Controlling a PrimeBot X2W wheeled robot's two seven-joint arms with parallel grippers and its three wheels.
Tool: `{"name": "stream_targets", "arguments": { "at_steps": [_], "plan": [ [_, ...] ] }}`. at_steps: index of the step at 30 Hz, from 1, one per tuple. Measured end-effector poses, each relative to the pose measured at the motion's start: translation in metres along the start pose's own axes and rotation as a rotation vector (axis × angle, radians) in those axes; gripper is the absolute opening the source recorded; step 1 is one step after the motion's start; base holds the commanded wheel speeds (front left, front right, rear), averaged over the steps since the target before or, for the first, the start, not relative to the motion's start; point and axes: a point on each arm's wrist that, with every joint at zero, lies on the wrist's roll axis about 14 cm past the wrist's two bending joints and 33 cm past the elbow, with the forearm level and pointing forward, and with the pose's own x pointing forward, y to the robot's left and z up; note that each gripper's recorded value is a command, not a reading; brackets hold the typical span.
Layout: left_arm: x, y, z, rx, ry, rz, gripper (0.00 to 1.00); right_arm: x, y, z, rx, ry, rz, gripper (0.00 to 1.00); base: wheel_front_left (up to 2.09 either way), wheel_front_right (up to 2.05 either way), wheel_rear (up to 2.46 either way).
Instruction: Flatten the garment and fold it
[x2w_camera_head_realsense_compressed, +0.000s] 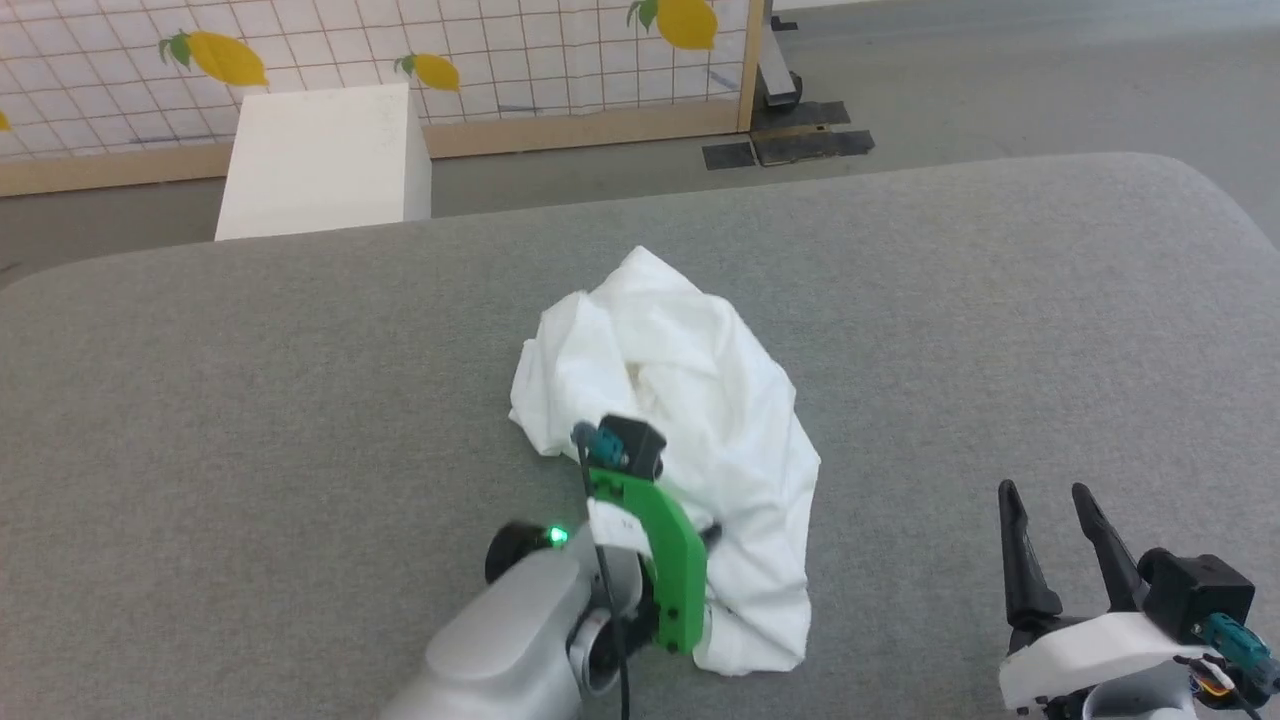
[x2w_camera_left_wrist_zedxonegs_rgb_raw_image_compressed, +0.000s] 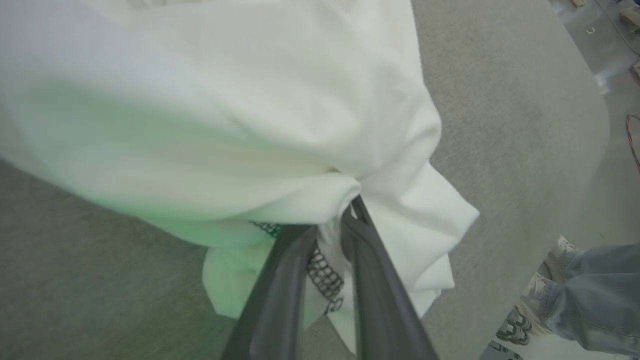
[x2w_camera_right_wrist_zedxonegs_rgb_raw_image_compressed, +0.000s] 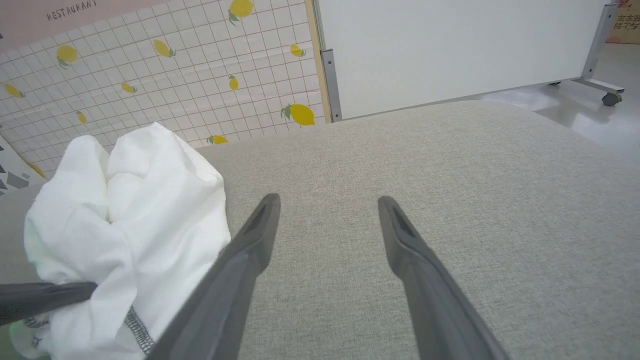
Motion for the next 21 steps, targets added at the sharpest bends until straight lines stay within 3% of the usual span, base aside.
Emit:
{"name": "stream_targets", "arguments": {
  "at_steps": [4,5,6,10,15,21],
  "plan": [
    [0.0,0.001,-0.02,-0.027,0.066,0.012,0.0,0.001,0.0,0.0,0.002,0.001,-0.001,1.0,0.0,0.0,0.0],
    [-0.001,0.001,-0.019,-0.042,0.061,0.011,0.05,0.001,0.0,0.0,0.004,0.0,0.001,1.0,0.0,0.0,0.0],
    [-0.002,0.0,-0.015,-0.067,0.049,0.004,1.0,0.002,0.001,0.0,0.008,-0.001,0.003,1.0,0.0,0.0,0.0],
    [-0.01,-0.003,0.015,-0.121,-0.043,-0.01,1.0,0.001,0.007,-0.002,0.02,0.005,0.019,1.0,0.0,0.0,0.0],
    [-0.038,0.0,0.094,-0.132,-0.301,-0.018,1.0,0.0,0.015,-0.004,0.032,0.005,0.046,1.0,0.0,0.0,0.0],
    [-0.116,0.052,0.167,-0.079,-0.7,0.128,1.0,0.003,0.03,0.002,0.04,-0.016,0.09,1.0,0.0,0.0,0.0]
  ]
}}
